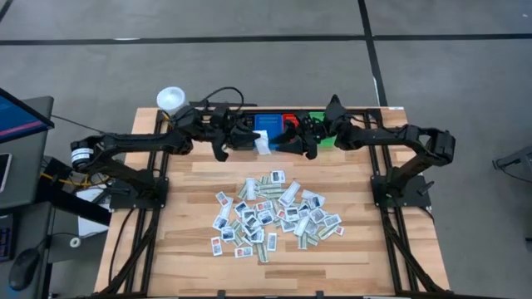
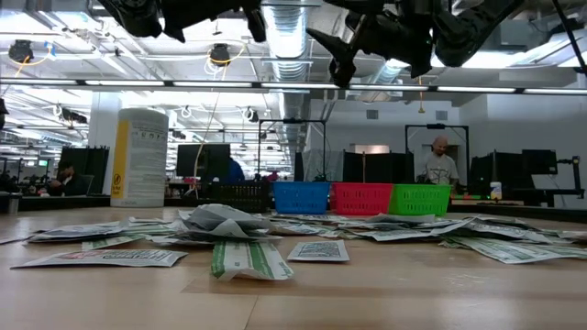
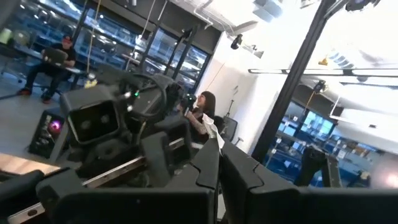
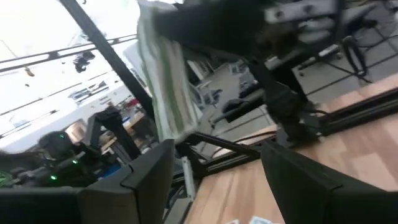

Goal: Pick & Place First Aid Supplies
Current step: Put the green bandage pack in the black bin

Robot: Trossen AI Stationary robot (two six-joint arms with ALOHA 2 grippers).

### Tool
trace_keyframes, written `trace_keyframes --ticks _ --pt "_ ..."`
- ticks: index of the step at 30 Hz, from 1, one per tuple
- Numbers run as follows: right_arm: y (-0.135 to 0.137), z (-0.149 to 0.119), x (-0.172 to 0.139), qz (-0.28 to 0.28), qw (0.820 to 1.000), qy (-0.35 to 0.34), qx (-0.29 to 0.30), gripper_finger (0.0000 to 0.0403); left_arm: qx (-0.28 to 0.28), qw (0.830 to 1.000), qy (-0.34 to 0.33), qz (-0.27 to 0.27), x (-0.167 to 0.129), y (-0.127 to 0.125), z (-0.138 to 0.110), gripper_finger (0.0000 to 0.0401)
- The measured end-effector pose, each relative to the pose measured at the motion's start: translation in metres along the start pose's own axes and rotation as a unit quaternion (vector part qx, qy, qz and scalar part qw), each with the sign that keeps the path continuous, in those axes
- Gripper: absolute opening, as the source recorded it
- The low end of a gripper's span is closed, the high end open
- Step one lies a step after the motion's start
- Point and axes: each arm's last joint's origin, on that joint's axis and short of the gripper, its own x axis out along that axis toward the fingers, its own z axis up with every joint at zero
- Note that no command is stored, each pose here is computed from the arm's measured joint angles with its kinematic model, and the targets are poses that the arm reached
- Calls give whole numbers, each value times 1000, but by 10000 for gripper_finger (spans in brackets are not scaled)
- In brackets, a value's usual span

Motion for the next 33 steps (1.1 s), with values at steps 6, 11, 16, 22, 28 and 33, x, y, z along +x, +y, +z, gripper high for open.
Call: trace_keyframes --ticks 6,11,16,22,28,33 --pt "-15 -4 -9 -111 994 5 6 234 44 997 35 45 -17 -16 13 5" --pt "-20 -15 -23 -280 959 42 -7 234 77 987 55 126 -33 -26 20 5" --pt "-11 -17 -41 -414 906 73 -45 234 114 964 67 231 -47 -30 24 6" --pt "4 -25 -61 -471 859 179 -90 234 163 921 99 340 -55 -24 19 9" --pt "9 -40 -75 -487 827 273 -66 234 176 904 129 368 -53 -12 11 9" --pt "7 -39 -70 -493 836 239 -33 234 172 895 141 386 -53 1 7 13"
